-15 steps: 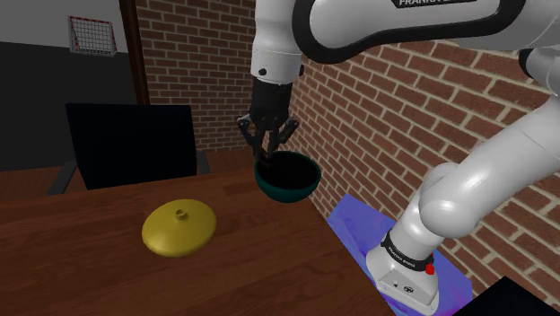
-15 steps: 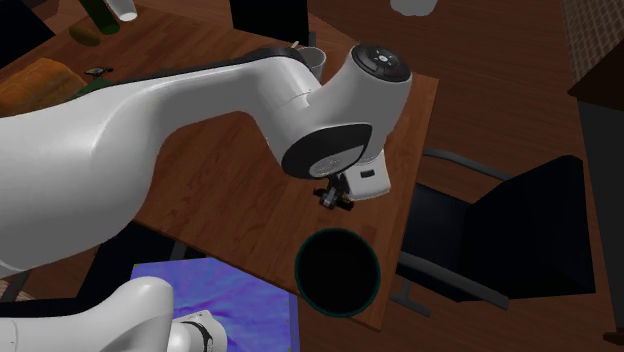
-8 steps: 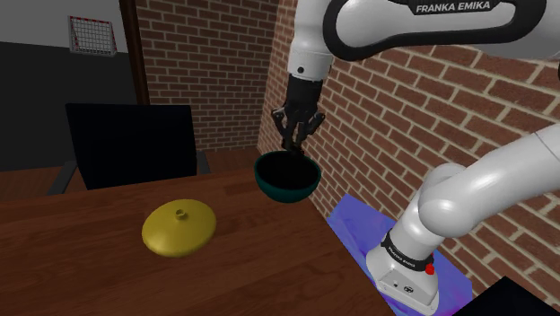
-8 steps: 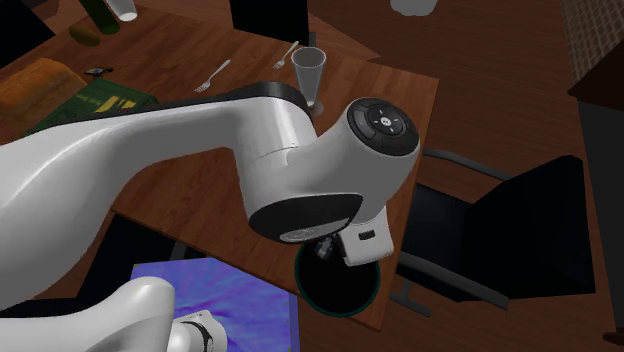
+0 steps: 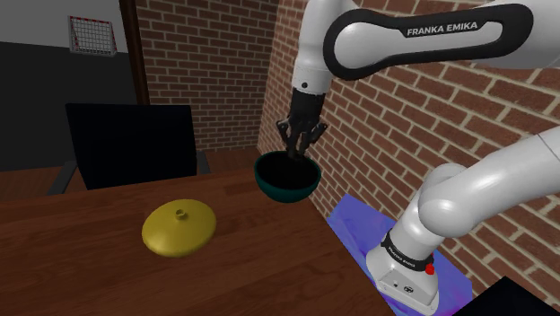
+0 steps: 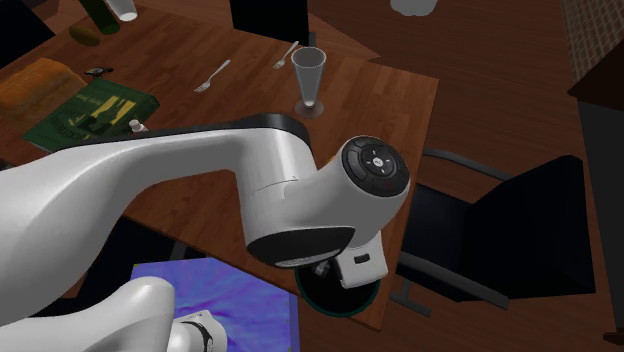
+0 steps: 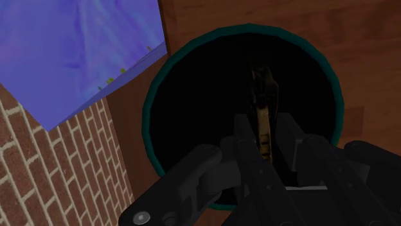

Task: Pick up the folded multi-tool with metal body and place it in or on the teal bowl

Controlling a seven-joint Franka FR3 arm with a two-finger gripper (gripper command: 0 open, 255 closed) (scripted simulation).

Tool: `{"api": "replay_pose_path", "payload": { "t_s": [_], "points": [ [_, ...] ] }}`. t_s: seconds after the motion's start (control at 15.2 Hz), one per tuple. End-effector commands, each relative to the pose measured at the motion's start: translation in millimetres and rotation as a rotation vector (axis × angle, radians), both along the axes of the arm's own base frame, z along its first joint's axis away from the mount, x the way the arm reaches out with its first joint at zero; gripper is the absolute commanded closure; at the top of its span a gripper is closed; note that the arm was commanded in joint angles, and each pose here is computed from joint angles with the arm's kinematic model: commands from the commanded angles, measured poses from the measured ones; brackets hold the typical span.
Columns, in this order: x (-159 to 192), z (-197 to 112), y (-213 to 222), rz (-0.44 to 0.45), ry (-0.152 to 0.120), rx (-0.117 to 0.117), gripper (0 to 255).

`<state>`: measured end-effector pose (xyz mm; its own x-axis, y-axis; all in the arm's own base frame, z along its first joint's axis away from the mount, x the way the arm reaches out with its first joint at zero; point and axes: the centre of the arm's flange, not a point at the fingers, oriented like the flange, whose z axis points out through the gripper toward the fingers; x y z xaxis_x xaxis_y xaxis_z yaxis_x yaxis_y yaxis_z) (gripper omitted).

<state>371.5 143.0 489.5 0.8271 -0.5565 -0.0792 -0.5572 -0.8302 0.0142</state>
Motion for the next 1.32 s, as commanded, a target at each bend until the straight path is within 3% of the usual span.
{"api": "replay_pose_path", "payload": {
  "t_s": [0.0, 0.46, 0.99, 1.06, 1.25],
  "points": [
    [0.0, -10.1, 0.0, 0.000, 0.000, 0.000, 255],
    [0.0, -50.6, 0.0, 0.000, 0.000, 0.000, 255],
    [0.0, -50.6, 0.0, 0.000, 0.000, 0.000, 255],
    [0.0, -50.6, 0.0, 0.000, 0.000, 0.000, 0],
    [0.0, -50.6, 0.0, 0.000, 0.000, 0.000, 0]
  ]
}}
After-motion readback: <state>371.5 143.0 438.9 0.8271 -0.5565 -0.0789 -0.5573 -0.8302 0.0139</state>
